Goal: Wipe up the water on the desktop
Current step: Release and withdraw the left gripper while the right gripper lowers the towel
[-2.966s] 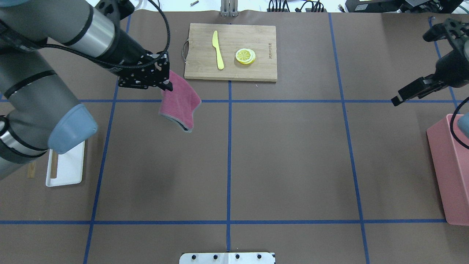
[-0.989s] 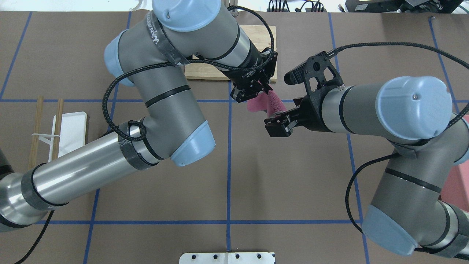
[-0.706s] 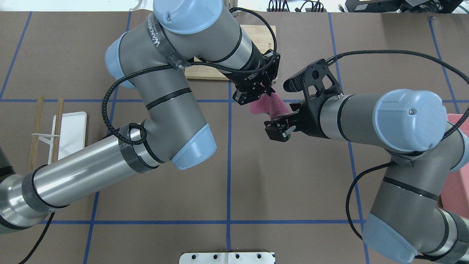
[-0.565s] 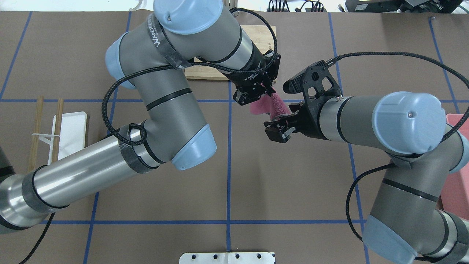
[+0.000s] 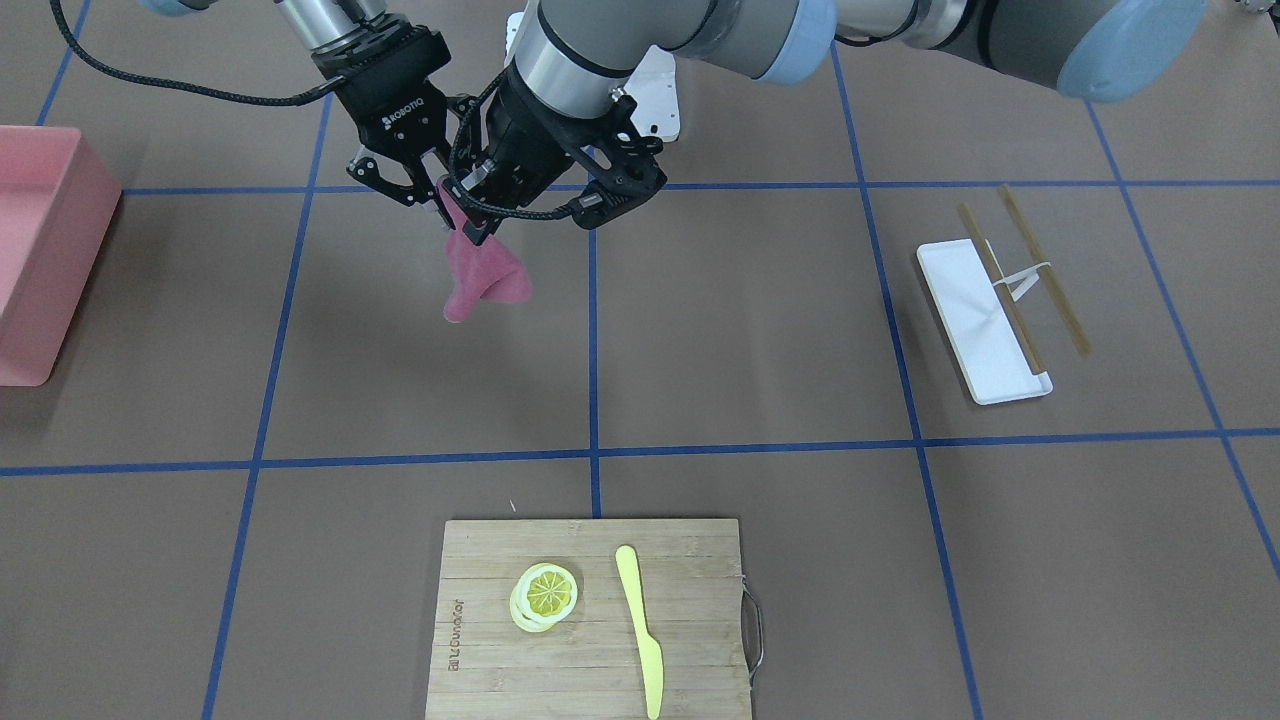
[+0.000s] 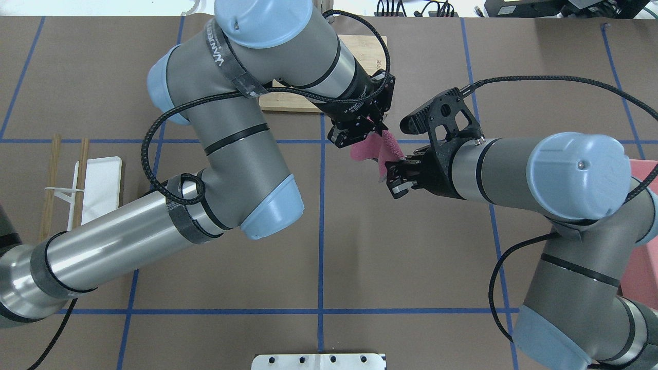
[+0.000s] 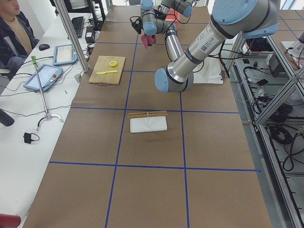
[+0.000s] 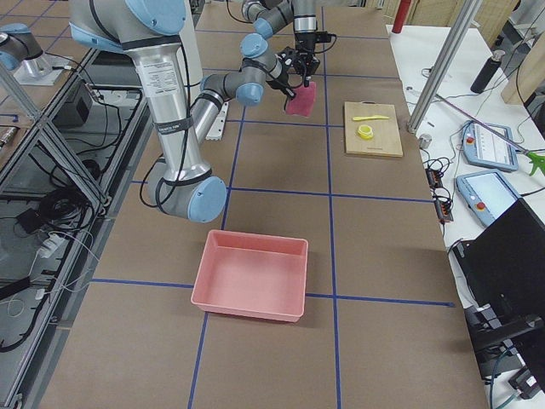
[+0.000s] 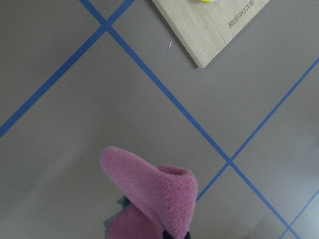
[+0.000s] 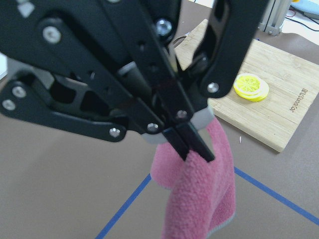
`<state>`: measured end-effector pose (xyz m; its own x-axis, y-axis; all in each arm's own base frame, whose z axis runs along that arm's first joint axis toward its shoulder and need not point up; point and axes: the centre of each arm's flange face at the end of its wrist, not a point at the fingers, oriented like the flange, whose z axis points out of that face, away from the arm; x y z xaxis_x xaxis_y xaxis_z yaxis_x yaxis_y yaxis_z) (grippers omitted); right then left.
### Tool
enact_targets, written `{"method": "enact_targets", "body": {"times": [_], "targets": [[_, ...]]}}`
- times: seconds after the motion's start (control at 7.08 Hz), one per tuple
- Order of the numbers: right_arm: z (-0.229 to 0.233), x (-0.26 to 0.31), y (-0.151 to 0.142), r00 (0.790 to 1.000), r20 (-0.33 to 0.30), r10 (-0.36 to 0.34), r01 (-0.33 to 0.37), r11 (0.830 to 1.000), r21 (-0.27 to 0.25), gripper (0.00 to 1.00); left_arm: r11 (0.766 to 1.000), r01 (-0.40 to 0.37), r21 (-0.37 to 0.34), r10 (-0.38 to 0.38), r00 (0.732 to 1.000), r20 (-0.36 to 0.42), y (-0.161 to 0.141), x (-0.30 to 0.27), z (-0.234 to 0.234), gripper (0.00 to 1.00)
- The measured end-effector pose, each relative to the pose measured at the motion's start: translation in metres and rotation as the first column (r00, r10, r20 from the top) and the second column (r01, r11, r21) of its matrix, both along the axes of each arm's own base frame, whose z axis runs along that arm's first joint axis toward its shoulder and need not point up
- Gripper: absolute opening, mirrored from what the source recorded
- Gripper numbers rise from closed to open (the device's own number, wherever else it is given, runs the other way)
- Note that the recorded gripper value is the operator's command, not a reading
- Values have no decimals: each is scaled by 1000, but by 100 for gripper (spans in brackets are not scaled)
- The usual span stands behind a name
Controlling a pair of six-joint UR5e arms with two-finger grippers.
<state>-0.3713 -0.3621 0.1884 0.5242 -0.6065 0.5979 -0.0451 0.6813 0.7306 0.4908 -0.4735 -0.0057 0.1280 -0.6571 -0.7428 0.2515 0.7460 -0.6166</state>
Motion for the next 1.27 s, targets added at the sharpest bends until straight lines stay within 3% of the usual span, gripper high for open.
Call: {"method": "enact_targets", "body": {"times": [0.14,0.28,0.42,0.56,0.71,0.85,0.99,1.27], "targets": [[-2,2,1,1000,5,-1,1,1000,2,0,1000,-3,9,3,1000,0,0,0,1,74],[-2,3,2,1000,6,-2,2,1000,2,0,999,-10,35,10,1000,-4,1,-1,1,98],[1,5,3,1000,6,2,-2,1000,-13,0,997,-15,69,16,1000,-10,1,-3,3,98],[7,5,4,1000,19,20,-18,998,-67,0,996,-9,84,10,1000,-12,-2,-9,7,98],[11,-1,10,998,48,45,-36,986,-164,0,996,20,86,-19,1000,-13,-12,-30,18,98],[16,-19,22,995,76,65,-42,960,-277,0,993,75,92,-74,997,-10,-28,-72,42,98],[23,-49,35,992,86,90,-50,921,-386,0,986,125,106,-126,992,0,-41,-113,67,98],[31,-107,52,988,78,132,-70,844,-532,0,979,168,115,-173,985,30,-55,-148,98,98]]}}
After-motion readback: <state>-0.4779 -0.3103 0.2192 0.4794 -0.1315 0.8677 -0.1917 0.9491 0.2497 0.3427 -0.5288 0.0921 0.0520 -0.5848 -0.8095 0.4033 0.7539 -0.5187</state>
